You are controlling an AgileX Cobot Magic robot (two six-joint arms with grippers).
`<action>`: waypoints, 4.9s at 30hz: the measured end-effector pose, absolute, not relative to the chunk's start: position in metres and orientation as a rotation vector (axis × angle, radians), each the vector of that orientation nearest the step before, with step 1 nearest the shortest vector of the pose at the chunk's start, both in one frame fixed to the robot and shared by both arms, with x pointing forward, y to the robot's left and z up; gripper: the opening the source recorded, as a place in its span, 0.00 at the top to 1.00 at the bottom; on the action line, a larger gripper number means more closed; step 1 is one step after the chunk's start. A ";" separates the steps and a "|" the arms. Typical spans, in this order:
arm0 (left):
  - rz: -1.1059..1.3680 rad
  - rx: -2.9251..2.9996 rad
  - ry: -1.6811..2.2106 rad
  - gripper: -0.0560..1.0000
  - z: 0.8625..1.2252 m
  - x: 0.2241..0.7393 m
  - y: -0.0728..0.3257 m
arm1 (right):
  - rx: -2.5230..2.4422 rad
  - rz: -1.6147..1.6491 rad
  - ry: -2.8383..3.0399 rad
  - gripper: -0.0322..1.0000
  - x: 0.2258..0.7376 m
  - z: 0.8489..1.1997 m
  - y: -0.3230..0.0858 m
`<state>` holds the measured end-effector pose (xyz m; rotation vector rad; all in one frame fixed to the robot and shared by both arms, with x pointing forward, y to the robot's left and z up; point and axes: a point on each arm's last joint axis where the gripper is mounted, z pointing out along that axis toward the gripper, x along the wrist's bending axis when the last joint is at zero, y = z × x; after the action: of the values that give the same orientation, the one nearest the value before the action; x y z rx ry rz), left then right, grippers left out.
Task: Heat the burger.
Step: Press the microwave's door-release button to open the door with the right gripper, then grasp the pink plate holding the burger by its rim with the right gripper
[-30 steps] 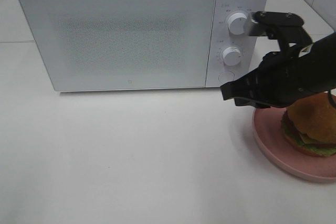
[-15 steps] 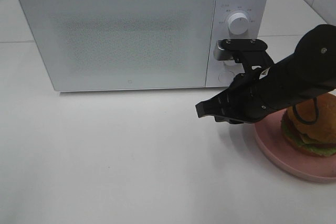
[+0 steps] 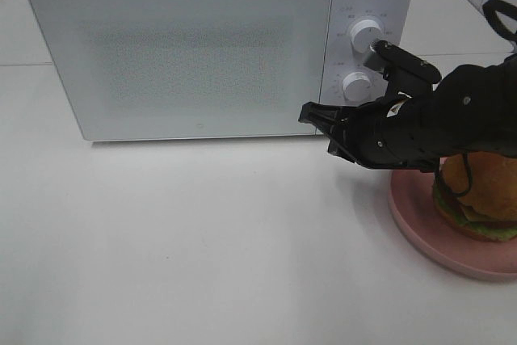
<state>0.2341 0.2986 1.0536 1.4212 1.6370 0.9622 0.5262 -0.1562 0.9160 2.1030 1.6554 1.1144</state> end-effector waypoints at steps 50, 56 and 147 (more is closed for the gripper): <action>0.962 1.421 1.637 0.02 1.054 0.234 0.299 | 2.615 1.856 0.412 0.96 0.550 0.865 -0.158; 0.962 1.421 1.637 0.02 1.054 0.234 0.299 | 2.585 1.852 0.254 0.96 0.552 0.863 -0.166; 0.962 1.421 1.637 0.02 1.054 0.234 0.299 | 1.376 1.655 2.085 0.81 0.513 0.934 -0.131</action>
<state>0.2341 0.2986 1.0536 1.4212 1.6370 0.9622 0.5134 -0.1308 0.9336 1.3762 2.0845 1.6554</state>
